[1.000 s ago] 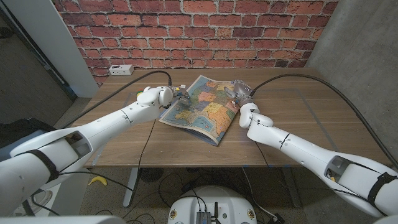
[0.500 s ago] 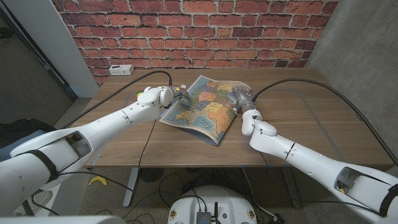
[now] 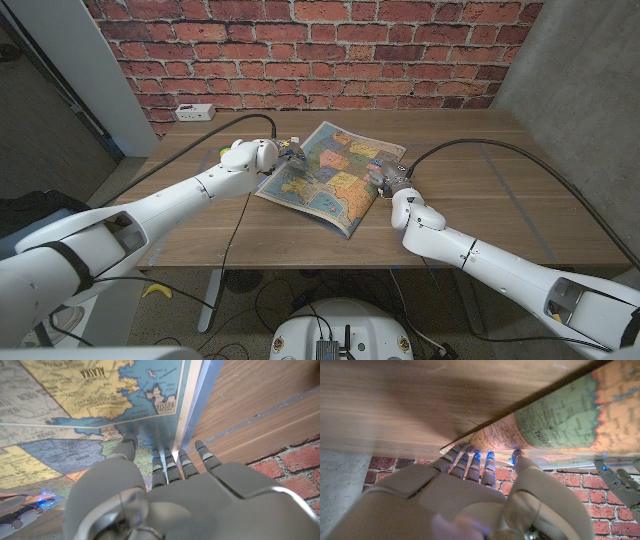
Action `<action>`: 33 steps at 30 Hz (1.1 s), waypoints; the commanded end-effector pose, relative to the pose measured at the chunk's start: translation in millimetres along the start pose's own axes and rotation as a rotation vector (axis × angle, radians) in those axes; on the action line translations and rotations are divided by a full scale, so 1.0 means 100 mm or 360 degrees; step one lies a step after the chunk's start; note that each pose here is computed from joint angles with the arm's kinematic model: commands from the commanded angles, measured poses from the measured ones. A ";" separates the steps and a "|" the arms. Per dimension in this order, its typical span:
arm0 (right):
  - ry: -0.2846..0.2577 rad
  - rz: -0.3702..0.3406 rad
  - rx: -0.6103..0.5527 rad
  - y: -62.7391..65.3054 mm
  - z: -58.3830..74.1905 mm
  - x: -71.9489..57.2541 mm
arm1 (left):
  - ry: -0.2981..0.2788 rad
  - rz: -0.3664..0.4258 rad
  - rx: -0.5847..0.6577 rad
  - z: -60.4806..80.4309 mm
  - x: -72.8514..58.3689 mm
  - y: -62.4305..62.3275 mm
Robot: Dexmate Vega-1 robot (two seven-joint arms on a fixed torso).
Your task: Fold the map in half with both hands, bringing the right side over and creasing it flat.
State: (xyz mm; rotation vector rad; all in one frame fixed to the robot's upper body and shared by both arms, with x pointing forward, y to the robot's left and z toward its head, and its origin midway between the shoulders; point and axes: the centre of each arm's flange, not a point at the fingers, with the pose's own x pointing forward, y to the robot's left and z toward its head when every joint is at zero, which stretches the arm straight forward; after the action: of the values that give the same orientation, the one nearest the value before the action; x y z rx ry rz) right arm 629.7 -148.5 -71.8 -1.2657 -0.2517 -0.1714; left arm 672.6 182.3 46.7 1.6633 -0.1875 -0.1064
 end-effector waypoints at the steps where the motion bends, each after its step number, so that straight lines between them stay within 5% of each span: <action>1: 0.0054 0.0227 -0.0138 0.21 -0.05 0.12 | 0.0005 0.0000 -0.0003 -0.02 0.01 0.01; 12: 0.0059 0.0192 -0.0166 0.16 -0.04 0.19 | -0.0016 0.0028 -0.0010 -0.03 -0.01 0.05; 33: -0.0211 -0.0303 -0.0034 -0.59 0.23 -0.20 | -0.0022 -0.0008 -0.0005 0.01 0.09 0.01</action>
State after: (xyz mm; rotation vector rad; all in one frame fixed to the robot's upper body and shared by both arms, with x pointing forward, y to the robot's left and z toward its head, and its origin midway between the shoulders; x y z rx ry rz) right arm 623.8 -145.0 -49.8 -1.3160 -0.3089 -0.1567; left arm 677.8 182.2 49.7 1.6580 -0.1992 -0.1121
